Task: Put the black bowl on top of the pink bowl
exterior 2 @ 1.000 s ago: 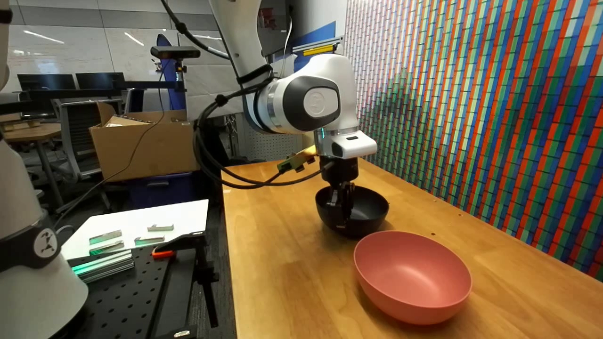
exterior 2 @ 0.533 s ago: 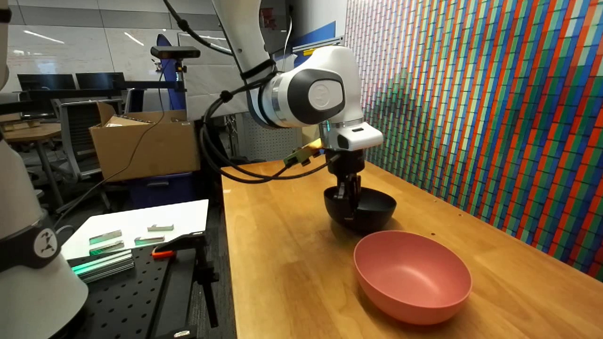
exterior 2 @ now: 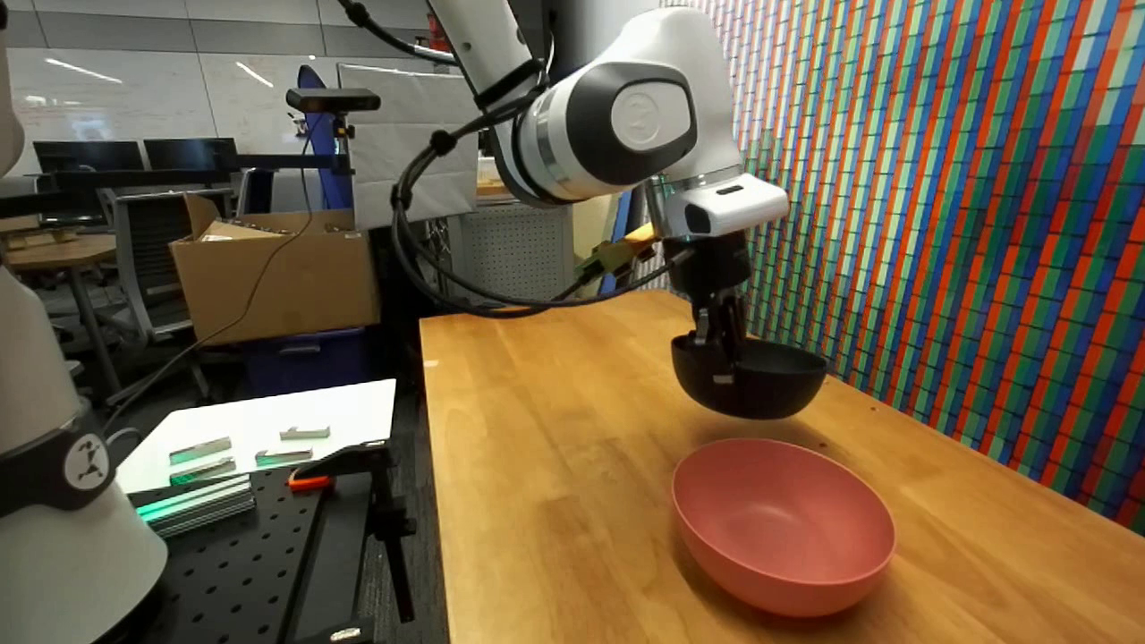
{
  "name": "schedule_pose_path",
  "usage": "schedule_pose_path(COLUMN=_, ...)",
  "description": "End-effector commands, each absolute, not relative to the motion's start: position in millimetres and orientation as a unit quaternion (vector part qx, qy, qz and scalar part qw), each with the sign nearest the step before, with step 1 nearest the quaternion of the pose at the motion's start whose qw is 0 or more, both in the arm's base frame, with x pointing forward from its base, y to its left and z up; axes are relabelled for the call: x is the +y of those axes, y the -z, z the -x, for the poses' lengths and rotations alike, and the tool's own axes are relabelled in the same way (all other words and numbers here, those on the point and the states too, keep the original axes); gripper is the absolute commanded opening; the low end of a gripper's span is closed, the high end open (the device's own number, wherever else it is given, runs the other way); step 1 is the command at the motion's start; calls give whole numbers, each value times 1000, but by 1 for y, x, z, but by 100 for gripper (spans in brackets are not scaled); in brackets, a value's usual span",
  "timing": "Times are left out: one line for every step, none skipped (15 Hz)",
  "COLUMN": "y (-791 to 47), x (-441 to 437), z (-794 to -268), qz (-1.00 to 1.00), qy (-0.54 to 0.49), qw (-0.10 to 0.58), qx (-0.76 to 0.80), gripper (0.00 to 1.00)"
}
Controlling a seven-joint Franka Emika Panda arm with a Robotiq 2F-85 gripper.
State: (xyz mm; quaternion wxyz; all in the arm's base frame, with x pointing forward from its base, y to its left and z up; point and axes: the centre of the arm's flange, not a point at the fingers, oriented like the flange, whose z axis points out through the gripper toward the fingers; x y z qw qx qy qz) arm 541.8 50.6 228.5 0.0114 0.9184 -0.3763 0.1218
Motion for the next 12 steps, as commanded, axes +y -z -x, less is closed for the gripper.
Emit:
schedule_pose_path(y=-267, x=17, z=-537, qz=-902, qy=-143, qw=1, qx=-407, gripper=6)
schedule_pose_path(y=-273, x=7, z=-535, qz=-898, qy=-146, qw=1, qx=-415, gripper=6)
schedule_pose_path(y=-276, x=-4, z=-529, qz=-893, qy=-145, qw=3, qx=-425, gripper=6)
schedule_pose_path(y=-279, x=-14, z=-522, qz=-889, qy=-144, qw=4, qx=-434, gripper=6)
schedule_pose_path(y=-279, x=-24, z=-514, qz=-886, qy=-140, qw=6, qx=-442, gripper=6)
schedule_pose_path(y=-277, x=-34, z=-506, qz=-882, qy=-133, qw=10, qx=-451, gripper=6)
schedule_pose_path(y=-272, x=-44, z=-497, qz=-879, qy=-128, qw=13, qx=-458, gripper=6)
schedule_pose_path(y=-267, x=-52, z=-487, qz=-877, qy=-119, qw=16, qx=-464, gripper=6)
schedule_pose_path(y=-261, x=-58, z=-477, qz=-875, qy=-110, qw=18, qx=-471, gripper=6)
schedule_pose_path(y=-255, x=-63, z=-469, qz=-873, qy=-104, qw=20, qx=-476, gripper=6)
schedule_pose_path(y=-251, x=-69, z=-461, qz=-871, qy=-101, qw=21, qx=-480, gripper=6)
schedule_pose_path(y=-247, x=-73, z=-456, qz=-869, qy=-100, qw=22, qx=-483, gripper=6)
